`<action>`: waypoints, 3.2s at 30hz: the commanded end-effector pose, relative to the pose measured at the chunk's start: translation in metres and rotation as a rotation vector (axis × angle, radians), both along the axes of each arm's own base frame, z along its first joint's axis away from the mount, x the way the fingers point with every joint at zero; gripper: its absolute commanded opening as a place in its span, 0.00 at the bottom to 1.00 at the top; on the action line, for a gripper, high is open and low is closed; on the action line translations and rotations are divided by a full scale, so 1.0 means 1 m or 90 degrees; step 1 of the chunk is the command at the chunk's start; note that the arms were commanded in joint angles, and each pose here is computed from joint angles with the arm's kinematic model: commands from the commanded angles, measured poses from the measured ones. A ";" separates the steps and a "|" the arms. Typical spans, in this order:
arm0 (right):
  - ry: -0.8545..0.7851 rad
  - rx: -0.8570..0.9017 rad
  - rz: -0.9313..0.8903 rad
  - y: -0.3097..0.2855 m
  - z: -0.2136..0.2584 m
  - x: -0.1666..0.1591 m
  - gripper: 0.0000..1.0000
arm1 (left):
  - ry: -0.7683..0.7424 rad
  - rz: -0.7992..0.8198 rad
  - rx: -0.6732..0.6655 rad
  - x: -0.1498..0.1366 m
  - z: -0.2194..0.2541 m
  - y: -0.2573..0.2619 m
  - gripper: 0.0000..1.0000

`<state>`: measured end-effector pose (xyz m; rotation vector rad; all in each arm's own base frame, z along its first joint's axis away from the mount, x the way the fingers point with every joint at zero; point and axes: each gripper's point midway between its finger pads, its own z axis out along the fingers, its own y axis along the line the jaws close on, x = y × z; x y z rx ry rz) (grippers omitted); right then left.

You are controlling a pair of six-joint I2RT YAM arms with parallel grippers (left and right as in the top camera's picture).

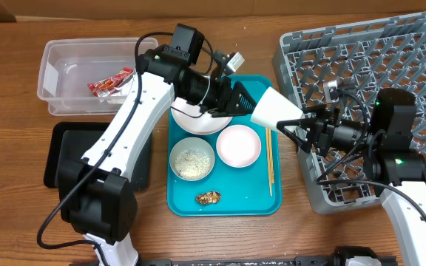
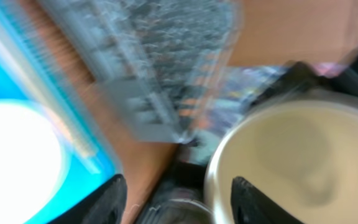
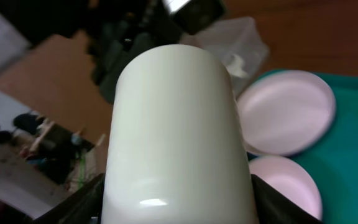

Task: Sort waste into correct bins and load items into the dishwasher

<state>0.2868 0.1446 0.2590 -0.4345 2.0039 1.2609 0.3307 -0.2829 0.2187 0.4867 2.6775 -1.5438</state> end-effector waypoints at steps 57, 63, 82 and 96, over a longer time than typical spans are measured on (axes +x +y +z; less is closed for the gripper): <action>0.463 -0.221 -0.719 -0.317 -0.047 0.034 1.00 | -0.066 0.540 0.622 0.016 0.015 0.287 1.00; 0.416 -0.292 -0.549 -0.229 -0.033 0.040 1.00 | -0.067 0.538 0.621 0.016 0.015 0.286 1.00; 0.369 -0.446 -0.094 0.008 -0.125 0.001 0.91 | -0.063 0.532 0.606 0.016 0.015 0.282 1.00; 0.447 -0.497 -0.085 0.037 -0.205 -0.008 0.68 | -0.062 0.531 0.604 0.016 0.015 0.281 1.00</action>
